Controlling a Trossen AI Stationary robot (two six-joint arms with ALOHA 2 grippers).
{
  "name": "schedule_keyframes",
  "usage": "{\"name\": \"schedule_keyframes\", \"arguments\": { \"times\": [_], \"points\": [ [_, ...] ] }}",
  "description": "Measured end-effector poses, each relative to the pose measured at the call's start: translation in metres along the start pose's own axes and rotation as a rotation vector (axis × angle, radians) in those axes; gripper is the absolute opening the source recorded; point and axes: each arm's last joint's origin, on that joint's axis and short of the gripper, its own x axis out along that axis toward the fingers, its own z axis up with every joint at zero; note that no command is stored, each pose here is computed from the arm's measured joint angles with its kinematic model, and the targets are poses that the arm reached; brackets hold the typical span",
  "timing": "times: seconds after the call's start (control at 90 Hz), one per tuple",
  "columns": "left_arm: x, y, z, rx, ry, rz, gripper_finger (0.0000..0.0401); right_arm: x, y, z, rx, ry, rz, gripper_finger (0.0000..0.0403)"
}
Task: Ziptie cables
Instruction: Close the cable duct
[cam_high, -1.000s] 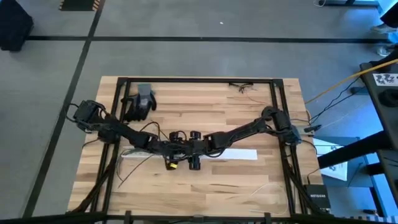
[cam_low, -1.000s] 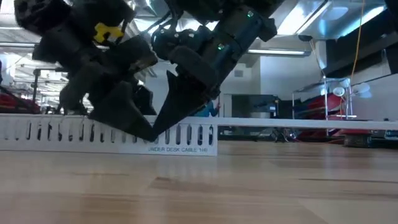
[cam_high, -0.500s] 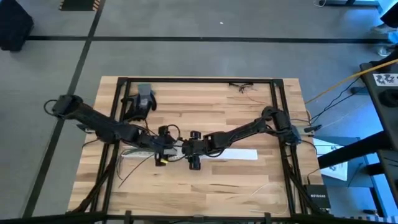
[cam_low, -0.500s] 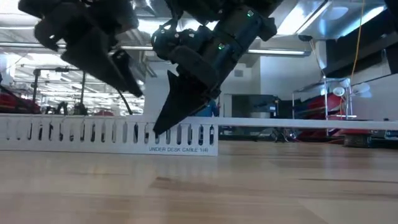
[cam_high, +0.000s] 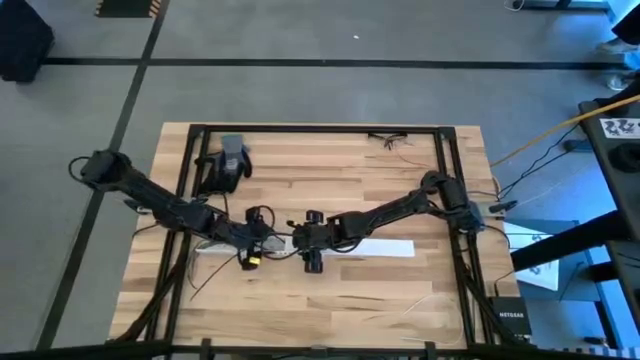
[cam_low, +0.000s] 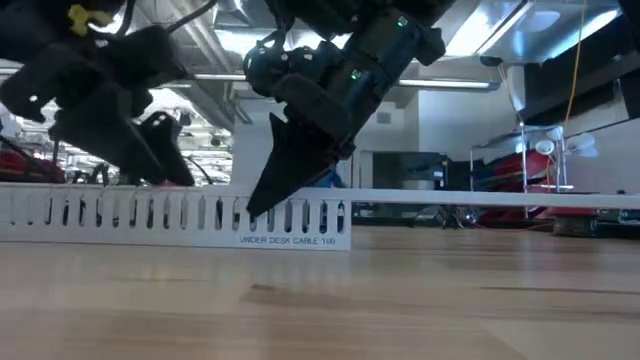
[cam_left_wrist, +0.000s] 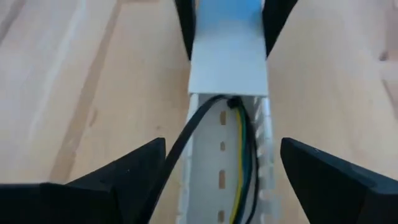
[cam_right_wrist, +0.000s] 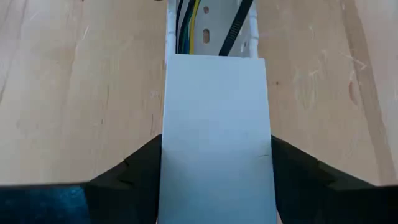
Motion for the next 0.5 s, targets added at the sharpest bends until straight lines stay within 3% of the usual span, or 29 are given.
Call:
{"name": "schedule_keyframes", "arguments": {
  "times": [0.344, 0.5],
  "points": [
    [0.023, -0.009, -0.012, 0.002, 0.003, -0.025, 0.031, 0.0, 0.0, 0.001, -0.002, -0.013, -0.001, 0.0229],
    [0.028, -0.009, -0.013, 0.02, -0.007, -0.02, 0.0275, 0.0, 0.0, 0.001, -0.001, -0.014, -0.001, 0.0229]
  ]
}}
